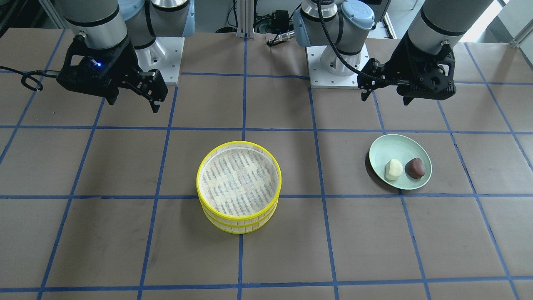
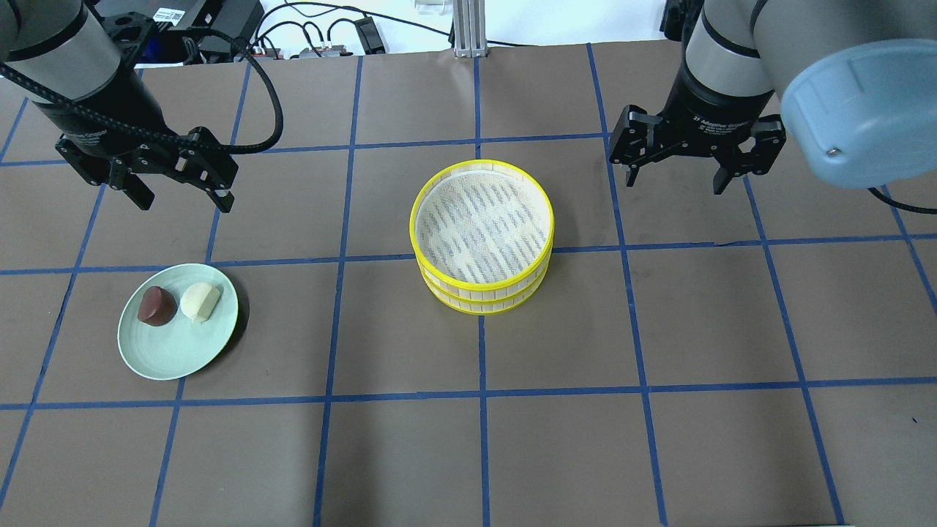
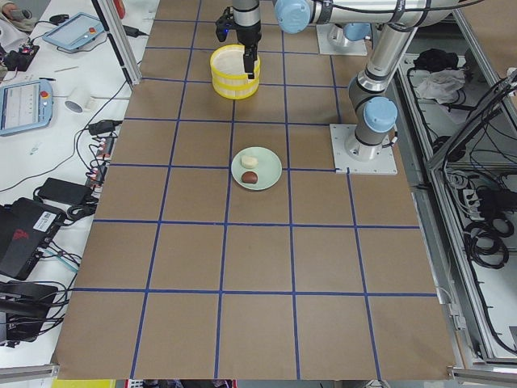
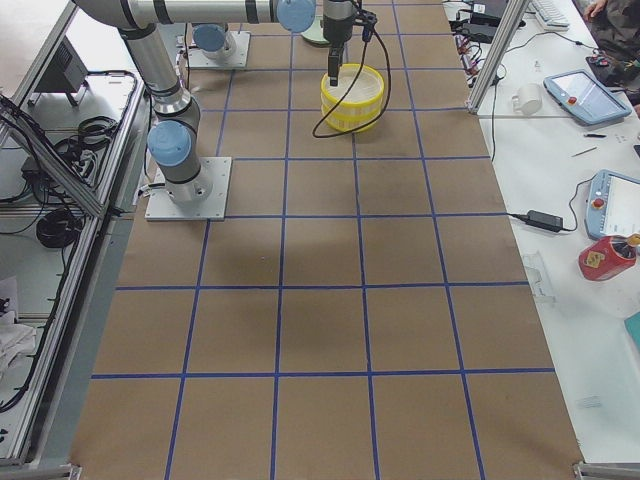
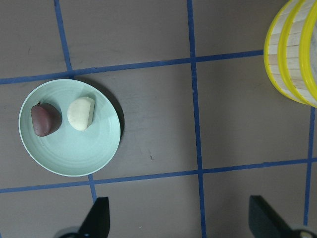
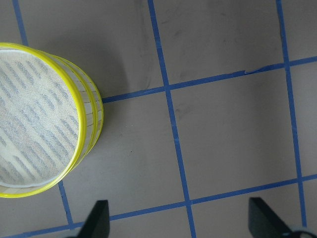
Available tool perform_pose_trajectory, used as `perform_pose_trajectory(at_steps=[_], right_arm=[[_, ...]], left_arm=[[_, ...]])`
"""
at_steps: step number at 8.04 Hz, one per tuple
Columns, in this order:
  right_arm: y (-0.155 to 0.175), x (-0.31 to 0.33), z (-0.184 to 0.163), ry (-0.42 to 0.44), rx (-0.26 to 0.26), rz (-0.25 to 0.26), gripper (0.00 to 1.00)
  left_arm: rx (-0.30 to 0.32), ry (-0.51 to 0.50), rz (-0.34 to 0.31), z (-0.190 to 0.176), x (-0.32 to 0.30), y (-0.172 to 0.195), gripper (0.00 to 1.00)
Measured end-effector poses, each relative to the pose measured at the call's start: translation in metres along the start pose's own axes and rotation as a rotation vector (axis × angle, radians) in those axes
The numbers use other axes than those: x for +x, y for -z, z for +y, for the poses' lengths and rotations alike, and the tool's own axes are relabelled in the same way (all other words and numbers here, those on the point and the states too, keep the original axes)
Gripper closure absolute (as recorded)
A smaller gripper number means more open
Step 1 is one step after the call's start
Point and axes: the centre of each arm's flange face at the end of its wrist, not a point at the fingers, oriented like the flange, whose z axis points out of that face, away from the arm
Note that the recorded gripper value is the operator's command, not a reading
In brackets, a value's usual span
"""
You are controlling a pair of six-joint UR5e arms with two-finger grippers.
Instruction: Place buns in different layers of steamer
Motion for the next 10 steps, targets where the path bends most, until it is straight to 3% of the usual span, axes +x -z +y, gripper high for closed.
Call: perform_pose_trajectory(at_steps=[10], right_arm=[[0.001, 0.000, 0.000, 0.000, 0.003, -0.002, 0.00]], left_arm=[[-0.010, -0.054, 0.005, -0.016, -0.004, -0.022, 0.00]])
